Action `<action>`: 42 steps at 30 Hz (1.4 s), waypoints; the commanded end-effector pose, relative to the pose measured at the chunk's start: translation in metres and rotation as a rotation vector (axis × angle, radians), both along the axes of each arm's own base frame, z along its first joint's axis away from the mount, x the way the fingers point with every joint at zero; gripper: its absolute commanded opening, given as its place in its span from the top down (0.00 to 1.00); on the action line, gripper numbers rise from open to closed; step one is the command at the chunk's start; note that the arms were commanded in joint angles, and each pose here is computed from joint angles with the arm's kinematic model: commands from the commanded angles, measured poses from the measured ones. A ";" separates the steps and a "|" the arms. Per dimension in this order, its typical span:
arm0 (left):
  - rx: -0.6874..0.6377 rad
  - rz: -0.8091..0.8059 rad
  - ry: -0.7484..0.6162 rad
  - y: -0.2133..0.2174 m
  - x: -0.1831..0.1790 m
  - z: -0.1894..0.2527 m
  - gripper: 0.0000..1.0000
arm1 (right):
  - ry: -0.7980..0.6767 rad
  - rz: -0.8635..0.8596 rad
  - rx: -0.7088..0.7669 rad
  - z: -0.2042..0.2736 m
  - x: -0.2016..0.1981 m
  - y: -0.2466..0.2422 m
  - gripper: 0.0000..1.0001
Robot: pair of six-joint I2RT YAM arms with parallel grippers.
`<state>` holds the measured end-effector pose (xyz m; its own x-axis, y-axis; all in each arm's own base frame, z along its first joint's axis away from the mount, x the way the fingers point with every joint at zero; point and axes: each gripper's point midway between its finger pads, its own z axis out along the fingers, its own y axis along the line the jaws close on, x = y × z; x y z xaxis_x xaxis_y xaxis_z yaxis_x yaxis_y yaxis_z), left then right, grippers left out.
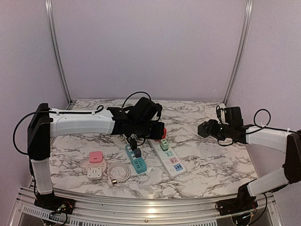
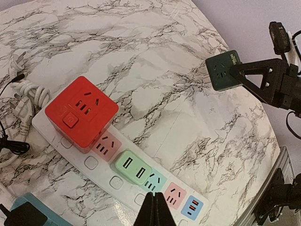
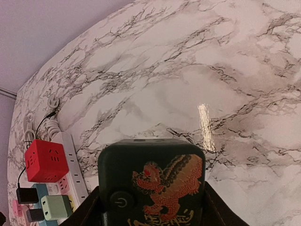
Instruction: Pull the plug off the socket
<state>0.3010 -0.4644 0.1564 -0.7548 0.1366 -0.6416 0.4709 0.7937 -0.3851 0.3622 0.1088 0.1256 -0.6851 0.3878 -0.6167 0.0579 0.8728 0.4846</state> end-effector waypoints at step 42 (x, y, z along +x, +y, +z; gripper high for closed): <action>0.002 0.006 0.018 0.012 -0.011 -0.001 1.00 | 0.122 -0.146 0.142 -0.063 -0.036 -0.067 0.20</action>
<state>0.2945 -0.4538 0.1496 -0.7700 0.1318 -0.6243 0.4525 0.8027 -0.3886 0.3275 0.0534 0.0589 -0.6886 0.5758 -0.4409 0.2186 0.7445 0.6309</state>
